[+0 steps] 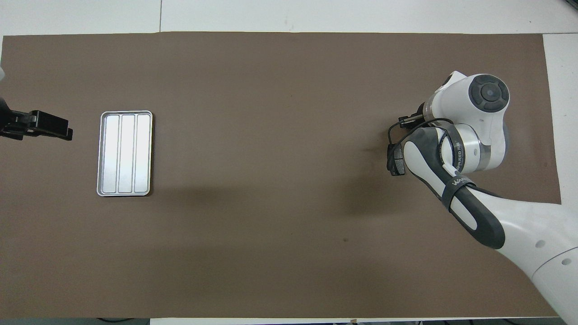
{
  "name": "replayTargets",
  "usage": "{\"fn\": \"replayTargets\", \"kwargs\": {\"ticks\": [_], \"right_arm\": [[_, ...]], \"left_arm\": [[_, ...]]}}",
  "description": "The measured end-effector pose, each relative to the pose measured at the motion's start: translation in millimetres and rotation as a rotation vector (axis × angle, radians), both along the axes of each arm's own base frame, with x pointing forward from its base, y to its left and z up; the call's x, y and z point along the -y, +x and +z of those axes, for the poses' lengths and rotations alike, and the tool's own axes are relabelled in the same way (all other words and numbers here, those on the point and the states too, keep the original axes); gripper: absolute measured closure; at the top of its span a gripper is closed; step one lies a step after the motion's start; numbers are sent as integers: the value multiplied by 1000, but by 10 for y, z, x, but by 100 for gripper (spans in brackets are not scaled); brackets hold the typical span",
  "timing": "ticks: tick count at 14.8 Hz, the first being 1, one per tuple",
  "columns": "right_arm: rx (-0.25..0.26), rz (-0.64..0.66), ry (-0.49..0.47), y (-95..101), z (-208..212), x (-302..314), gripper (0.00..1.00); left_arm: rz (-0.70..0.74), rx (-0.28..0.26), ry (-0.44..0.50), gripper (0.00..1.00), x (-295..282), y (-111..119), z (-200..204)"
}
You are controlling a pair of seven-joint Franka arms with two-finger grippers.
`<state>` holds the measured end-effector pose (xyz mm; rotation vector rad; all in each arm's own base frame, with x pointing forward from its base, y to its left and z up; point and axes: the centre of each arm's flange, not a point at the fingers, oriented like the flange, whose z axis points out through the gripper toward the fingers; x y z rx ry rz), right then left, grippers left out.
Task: Place bearing gear from tray to pile
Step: 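Carry the ring with the right gripper beside the white arc and release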
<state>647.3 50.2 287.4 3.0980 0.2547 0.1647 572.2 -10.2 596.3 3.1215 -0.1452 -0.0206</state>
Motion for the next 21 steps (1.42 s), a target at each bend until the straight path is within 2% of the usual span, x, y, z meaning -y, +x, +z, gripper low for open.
{"fn": "replayTargets", "kwargs": {"ticks": [1, 2, 6, 8, 11, 16, 21], "right_arm": [[0, 0, 0, 0, 0, 0, 65], [0, -1, 2, 0, -1, -4, 60], [10, 10, 7, 5, 59, -91, 19], [15, 10, 7, 3, 139, -88, 1], [5, 9, 4, -25, 364, -85, 0], [-21, 6, -5, -73, 999, -92, 0], [-19, 17, -7, -124, 1228, -166, 0]], "left_arm": [[0, 0, 0, 0, 0, -3, 3], [0, 0, 0, 0, 0, -3, 2], [0, -2, 0, 0, 0, -5, -7], [0, -2, 0, 0, 0, -5, -10], [0, -3, 0, 0, 0, -6, -11], [0, -3, 0, 0, 0, -6, -12], [0, -3, 0, 0, 0, -6, -13]]}}
